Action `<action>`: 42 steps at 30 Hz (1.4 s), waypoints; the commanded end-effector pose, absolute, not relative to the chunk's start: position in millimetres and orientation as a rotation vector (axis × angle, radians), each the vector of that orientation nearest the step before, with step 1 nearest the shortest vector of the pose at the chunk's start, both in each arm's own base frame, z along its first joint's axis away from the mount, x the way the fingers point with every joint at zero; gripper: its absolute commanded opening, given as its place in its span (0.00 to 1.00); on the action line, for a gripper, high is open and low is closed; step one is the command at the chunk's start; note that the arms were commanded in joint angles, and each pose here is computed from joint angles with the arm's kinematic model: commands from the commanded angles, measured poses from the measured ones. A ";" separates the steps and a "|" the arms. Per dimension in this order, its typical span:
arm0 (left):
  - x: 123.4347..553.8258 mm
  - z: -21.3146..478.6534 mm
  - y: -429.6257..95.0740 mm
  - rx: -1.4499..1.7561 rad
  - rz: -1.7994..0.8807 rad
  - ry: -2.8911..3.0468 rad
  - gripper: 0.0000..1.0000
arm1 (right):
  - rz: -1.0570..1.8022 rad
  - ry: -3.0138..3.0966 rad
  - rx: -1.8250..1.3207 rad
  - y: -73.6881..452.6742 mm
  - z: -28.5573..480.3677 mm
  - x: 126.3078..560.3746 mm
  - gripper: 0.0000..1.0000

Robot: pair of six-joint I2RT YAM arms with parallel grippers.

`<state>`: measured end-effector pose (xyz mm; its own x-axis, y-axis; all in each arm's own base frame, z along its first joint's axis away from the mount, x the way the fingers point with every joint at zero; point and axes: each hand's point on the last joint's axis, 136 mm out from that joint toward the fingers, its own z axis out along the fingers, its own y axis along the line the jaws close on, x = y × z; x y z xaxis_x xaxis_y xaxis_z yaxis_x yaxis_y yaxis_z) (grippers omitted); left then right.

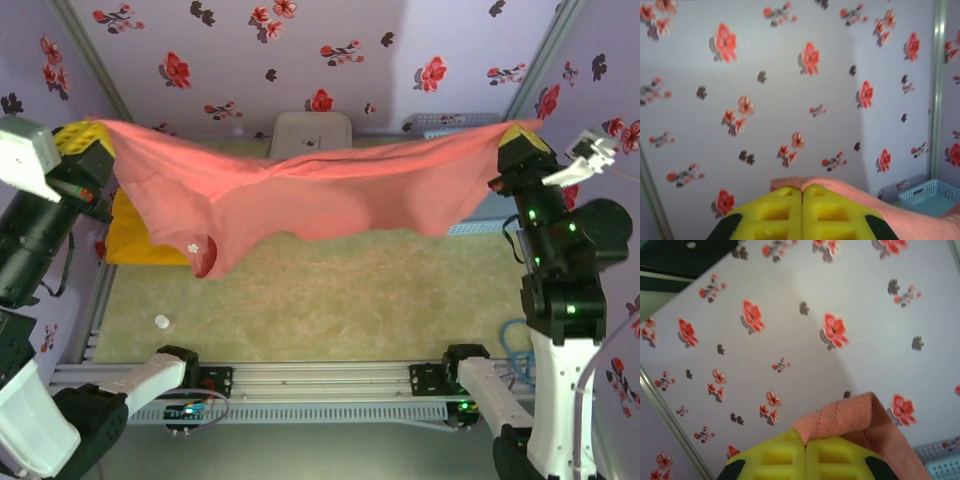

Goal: Fold and stack the t-shirts

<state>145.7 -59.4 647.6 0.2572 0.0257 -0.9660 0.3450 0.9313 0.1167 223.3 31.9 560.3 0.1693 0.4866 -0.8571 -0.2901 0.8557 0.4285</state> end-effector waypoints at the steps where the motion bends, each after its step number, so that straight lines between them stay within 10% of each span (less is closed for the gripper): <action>1: 120.6 680.8 -62.2 0.376 -0.230 1.136 0.00 | 0.497 1.163 0.156 24.2 591.8 190.0 0.00; 9: 97.1 705.0 -47.2 0.285 -0.257 1.044 0.00 | 0.569 1.193 0.202 25.0 598.6 162.6 0.00; 16: 166.4 678.9 -35.1 0.157 -0.123 1.187 0.00 | 0.576 1.371 0.333 19.6 550.8 213.5 0.00; 42: 473.8 285.3 -57.4 -0.042 -0.063 2.124 0.00 | 0.784 2.235 0.533 75.3 187.1 498.4 0.00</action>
<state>449.2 -57.1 266.0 -0.5775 -0.0242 -0.8161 0.0022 0.9995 -0.0312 471.1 66.0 155.8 -0.6902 0.5992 -0.4057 0.2625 0.7298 0.6312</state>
